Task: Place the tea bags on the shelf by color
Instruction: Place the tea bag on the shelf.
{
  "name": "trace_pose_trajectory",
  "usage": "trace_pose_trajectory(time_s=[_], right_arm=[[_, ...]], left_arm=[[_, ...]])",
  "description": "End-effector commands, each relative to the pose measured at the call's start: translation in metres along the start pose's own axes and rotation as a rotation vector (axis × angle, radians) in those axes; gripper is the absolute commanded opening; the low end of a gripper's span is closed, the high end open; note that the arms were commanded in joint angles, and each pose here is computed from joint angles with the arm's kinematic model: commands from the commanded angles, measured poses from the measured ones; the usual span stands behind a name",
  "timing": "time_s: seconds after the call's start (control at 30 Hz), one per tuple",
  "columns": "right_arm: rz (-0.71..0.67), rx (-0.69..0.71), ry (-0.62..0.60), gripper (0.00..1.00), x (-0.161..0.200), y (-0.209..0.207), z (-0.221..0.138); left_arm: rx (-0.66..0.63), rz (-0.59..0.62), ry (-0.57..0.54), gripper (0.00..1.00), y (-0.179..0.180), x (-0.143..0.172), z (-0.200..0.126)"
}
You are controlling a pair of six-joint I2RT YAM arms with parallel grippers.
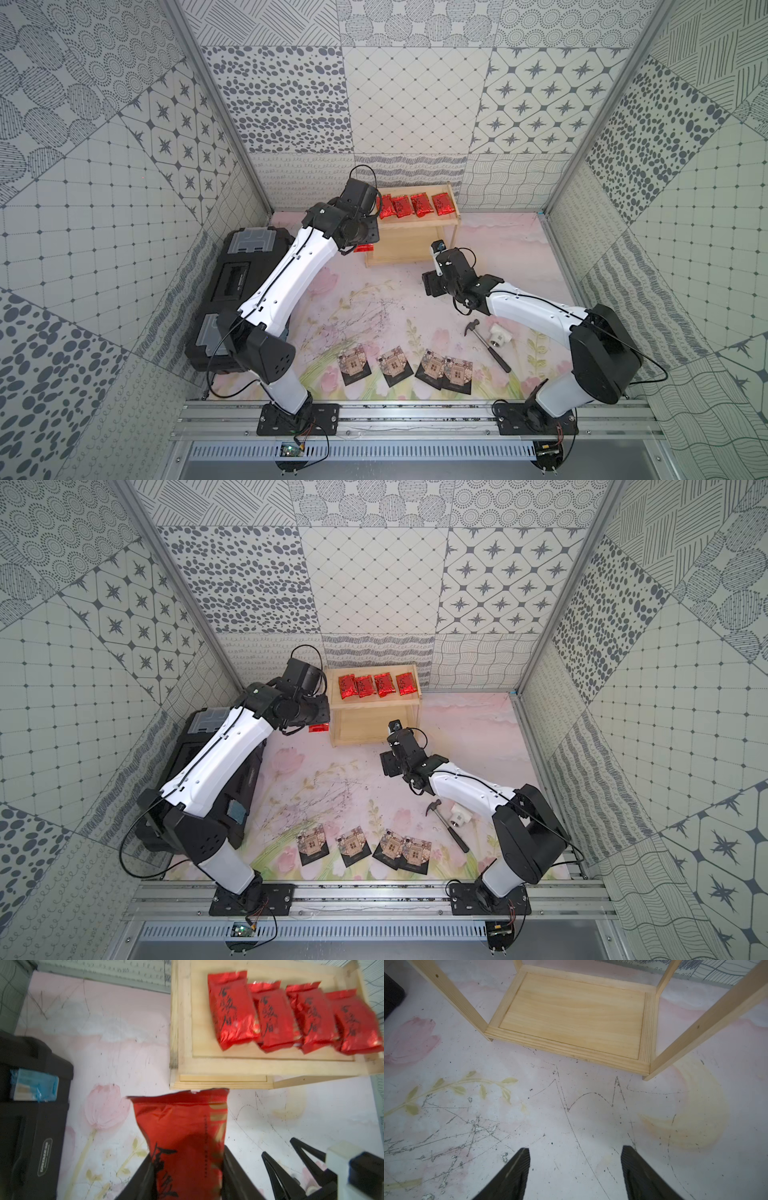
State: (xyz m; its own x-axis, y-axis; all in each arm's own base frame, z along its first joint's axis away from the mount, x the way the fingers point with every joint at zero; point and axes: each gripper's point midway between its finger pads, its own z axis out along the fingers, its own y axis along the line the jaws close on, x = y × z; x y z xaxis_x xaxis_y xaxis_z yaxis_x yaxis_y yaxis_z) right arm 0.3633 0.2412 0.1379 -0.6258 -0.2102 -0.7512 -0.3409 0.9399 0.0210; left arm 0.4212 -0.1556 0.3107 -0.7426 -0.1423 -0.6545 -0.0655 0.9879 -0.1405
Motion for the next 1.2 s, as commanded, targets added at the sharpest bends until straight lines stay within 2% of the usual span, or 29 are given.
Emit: trace_pose_trajectory(time_s=[0.0, 0.1, 0.33, 0.7, 1.17], right_arm=[[0.045, -0.035, -0.057, 0.74, -0.013, 0.000, -0.006], [0.063, -0.044, -0.057, 0.74, -0.012, -0.003, -0.004], [0.095, -0.059, -0.049, 0.74, -0.008, -0.010, -0.001], [0.112, -0.079, -0.044, 0.74, -0.005, -0.007, 0.002], [0.116, -0.083, -0.040, 0.74, -0.002, -0.007, 0.002]], left_arm=[[-0.035, 0.147, -0.025, 0.47, -0.007, -0.039, 0.015], [-0.007, 0.185, -0.093, 0.47, -0.021, -0.065, 0.021], [0.007, 0.211, -0.166, 0.48, -0.032, -0.088, 0.049], [-0.051, 0.173, -0.174, 0.48, -0.019, -0.092, 0.082], [-0.087, 0.119, -0.147, 0.47, -0.007, -0.084, 0.103]])
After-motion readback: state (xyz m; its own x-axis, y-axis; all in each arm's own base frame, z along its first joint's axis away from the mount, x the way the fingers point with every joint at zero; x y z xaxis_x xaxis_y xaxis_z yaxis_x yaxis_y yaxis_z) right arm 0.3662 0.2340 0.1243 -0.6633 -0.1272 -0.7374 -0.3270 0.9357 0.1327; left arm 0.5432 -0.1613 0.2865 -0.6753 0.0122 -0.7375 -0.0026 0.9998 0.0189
